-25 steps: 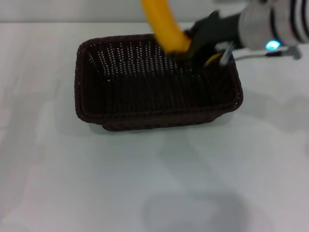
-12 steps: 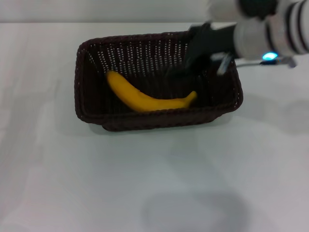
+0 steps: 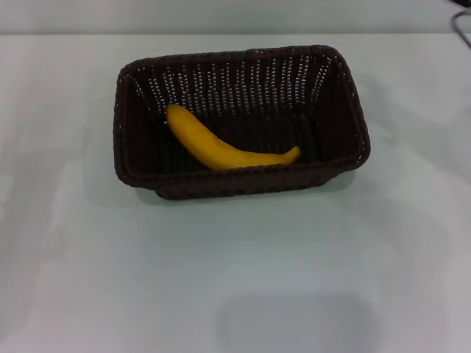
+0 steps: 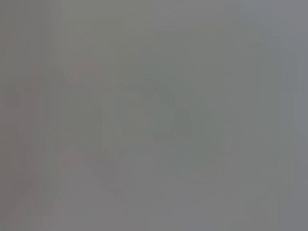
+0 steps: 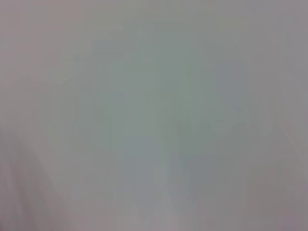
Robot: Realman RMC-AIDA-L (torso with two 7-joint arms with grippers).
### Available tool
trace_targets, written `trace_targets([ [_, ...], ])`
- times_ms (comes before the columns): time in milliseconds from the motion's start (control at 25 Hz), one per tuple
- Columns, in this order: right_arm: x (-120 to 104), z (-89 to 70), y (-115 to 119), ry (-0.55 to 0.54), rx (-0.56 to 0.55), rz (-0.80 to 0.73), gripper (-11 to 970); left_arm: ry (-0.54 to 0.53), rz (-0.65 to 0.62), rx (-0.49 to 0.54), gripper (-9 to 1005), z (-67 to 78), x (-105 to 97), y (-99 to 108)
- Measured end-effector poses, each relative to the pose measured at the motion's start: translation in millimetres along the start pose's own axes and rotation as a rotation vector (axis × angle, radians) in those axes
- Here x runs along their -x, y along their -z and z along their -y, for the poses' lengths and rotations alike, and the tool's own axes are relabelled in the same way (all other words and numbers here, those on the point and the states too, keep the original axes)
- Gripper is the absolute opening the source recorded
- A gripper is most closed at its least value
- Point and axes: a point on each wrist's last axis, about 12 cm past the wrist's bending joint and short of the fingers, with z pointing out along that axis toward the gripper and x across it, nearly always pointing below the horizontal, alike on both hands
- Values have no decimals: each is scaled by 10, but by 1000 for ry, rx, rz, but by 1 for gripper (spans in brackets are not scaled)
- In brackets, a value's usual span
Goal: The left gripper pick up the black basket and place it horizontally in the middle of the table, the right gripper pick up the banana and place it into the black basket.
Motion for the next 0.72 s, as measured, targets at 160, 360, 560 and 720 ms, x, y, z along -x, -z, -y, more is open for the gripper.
trace_targets([
  [160,-389,457,484,-19,-136,209,857,-22,-36,-34,833,43,-52,15],
  [360,-911,706,952,249,-420,206,856,-4,-57,-29,832,52,-125,95],
  [560,-1212,779,1145,364,-569,86,855,20,-91,-23,832,73,-223,163],
  [720,-1312,842,1231,323,-639,29,855,27,-107,-39,832,113,-287,240],
])
